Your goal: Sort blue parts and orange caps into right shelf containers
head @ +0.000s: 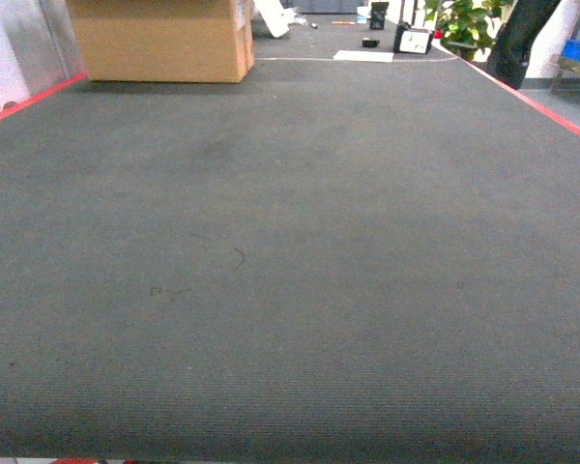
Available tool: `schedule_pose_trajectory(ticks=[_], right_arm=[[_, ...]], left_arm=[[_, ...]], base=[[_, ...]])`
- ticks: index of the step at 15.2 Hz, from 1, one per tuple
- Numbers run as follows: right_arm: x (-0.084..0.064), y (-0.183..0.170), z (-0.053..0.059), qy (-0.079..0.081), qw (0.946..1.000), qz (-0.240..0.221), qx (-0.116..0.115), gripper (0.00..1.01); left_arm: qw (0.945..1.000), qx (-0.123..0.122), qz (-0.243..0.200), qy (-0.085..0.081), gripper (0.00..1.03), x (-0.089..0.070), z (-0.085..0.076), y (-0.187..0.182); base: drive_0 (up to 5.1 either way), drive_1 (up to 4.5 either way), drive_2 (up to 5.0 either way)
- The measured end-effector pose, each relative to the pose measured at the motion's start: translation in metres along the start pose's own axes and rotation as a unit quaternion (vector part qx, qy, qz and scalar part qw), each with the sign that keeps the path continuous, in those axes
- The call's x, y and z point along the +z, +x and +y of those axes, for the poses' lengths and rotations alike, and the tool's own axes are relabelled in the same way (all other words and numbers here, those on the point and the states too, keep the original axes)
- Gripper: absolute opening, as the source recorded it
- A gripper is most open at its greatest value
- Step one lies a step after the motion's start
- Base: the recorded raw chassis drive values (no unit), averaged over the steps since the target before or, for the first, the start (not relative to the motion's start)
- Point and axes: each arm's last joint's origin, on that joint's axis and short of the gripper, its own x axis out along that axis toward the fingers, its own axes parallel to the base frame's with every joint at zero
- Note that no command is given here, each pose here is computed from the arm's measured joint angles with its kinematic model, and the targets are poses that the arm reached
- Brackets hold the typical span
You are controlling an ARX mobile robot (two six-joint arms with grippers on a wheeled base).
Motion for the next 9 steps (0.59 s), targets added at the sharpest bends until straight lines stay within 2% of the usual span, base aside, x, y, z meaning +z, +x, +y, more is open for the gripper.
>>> schedule_pose_trajectory(ticks=[3, 4, 5, 6, 8, 9], right_arm=[[-0.006, -0.006, -0.005, 0.001, 1.0000, -0.002, -0.001, 0.46], [-0.009, -0.009, -0.008, 0.001, 1.0000, 0.001, 0.008, 0.46], [-0.011, -0.011, -0.016, 0.002, 1.0000, 0.001, 0.000, 0.46], [-0.012, -0.013, -0.018, 0.003, 1.0000, -0.002, -0.009, 0.46], [-0.014, -0.016, -0.016, 0.004, 1.0000, -0.004, 0.003, 0.46], [-0.016, -0.018, -0.016, 0.004, 1.0000, -0.002, 0.002, 0.46]], left_arm=[[1.0000, -0.001, -0.002, -0.001, 0.44, -0.005, 0.005, -0.006], [1.0000, -0.004, -0.001, -0.001, 0.44, -0.006, 0.007, -0.008], [1.0000, -0.008, -0.001, -0.001, 0.44, -0.009, 0.014, -0.011], [0.9999, 0.013, -0.003, -0.002, 0.44, -0.009, 0.019, -0.013], [0.9998, -0.003, -0.017, -0.002, 0.44, -0.013, 0.018, -0.015], [0.9999, -0.004, -0.010, -0.002, 0.44, -0.014, 0.017, -0.017]], base=[[0.0, 0.00, 0.0], [0.0, 0.00, 0.0], [0.0, 0.00, 0.0], [0.0, 0.00, 0.0], [0.0, 0.00, 0.0], [0.0, 0.00, 0.0]])
